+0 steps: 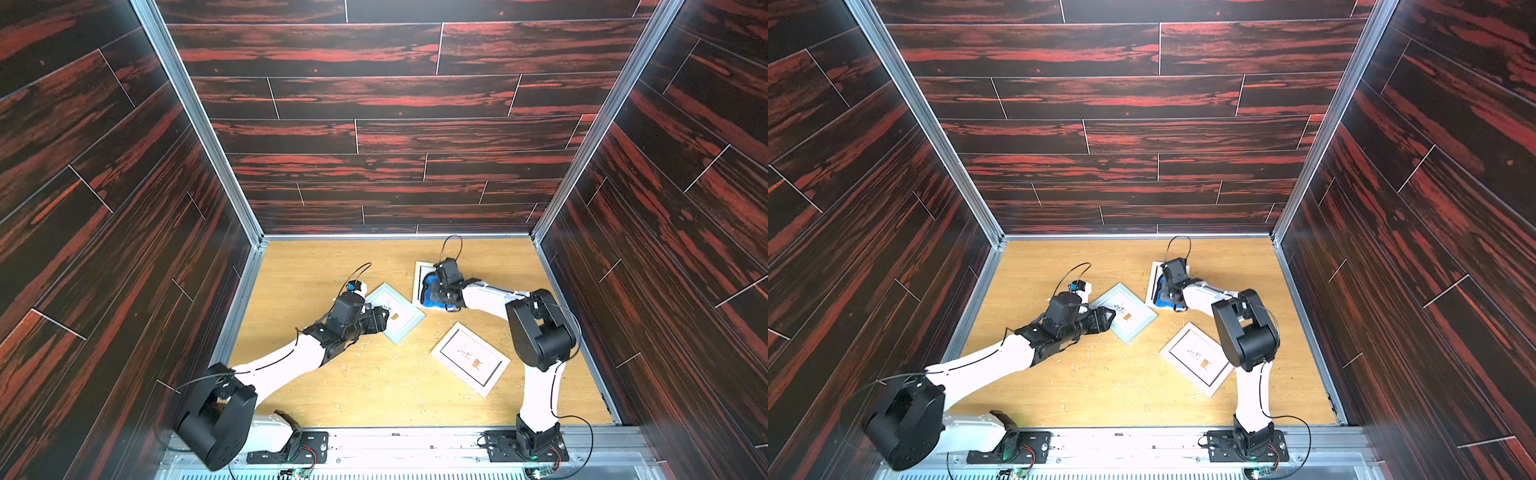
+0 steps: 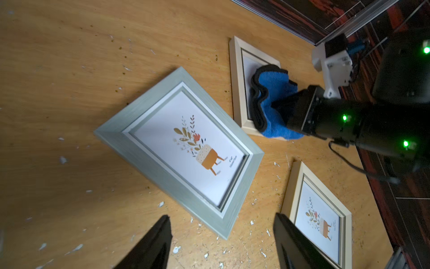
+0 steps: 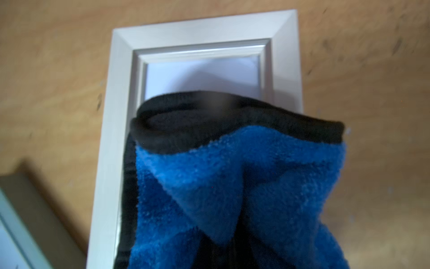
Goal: Wipe the picture frame with a cloth
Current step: Move the picture frame to the center of the board.
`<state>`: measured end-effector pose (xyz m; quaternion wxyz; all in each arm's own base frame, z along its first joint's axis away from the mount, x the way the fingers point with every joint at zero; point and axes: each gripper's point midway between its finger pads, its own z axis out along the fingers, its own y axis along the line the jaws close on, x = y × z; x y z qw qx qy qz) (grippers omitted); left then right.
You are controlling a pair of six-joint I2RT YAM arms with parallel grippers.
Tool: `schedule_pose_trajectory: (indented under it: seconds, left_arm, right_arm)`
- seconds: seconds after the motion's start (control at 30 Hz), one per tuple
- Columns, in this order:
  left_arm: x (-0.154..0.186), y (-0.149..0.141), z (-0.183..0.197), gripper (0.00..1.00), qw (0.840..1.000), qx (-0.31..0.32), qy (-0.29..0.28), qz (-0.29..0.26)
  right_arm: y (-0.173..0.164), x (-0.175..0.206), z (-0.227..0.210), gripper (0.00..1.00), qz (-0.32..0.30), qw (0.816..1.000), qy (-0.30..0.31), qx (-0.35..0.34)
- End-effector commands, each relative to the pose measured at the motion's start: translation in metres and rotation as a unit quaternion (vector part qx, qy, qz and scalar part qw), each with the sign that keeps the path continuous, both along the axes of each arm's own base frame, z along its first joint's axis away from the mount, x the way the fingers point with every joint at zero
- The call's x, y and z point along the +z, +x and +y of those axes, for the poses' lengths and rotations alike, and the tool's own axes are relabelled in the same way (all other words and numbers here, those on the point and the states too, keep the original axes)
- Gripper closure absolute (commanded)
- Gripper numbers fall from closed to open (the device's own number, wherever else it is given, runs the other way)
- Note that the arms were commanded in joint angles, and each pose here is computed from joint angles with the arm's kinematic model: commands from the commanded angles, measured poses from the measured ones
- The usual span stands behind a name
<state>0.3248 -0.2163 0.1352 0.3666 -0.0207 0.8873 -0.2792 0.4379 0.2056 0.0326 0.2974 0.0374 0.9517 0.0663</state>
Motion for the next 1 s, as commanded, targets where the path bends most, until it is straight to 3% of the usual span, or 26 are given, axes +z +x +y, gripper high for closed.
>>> schedule_pose_trajectory:
  seconds: [0.0,0.13,0.33,0.47,0.63,0.73,0.97]
  left_arm:
    - [0.001,0.003,0.025,0.27,0.999,0.037,0.024,-0.01]
    - [-0.003,0.006,0.037,0.26,0.999,0.047,0.02,0.001]
    - [-0.017,0.003,0.049,0.26,0.996,0.049,0.062,0.029]
    - [-0.023,0.006,0.043,0.27,0.996,0.03,0.072,0.045]
    - [-0.03,0.015,0.013,0.34,0.995,-0.017,0.058,0.08]
    - [-0.04,0.017,-0.008,0.36,0.993,-0.039,0.057,0.095]
    - [-0.062,0.007,-0.037,0.38,0.988,-0.065,0.07,0.124]
  right_arm:
    - [-0.071,-0.042,0.023,1.0,0.093,0.993,-0.031,0.068]
    - [-0.097,-0.036,0.062,1.0,0.098,0.989,-0.012,0.106]
    - [-0.132,-0.032,0.104,1.0,0.112,0.984,0.0,0.14]
    - [-0.148,-0.028,0.088,1.0,0.118,0.986,-0.008,0.114]
    - [-0.157,-0.022,0.038,1.0,0.117,0.989,-0.065,0.057]
    - [-0.16,-0.016,0.029,1.0,0.116,0.99,-0.064,0.05]
    - [-0.114,0.034,0.033,1.0,0.049,0.998,0.001,0.045]
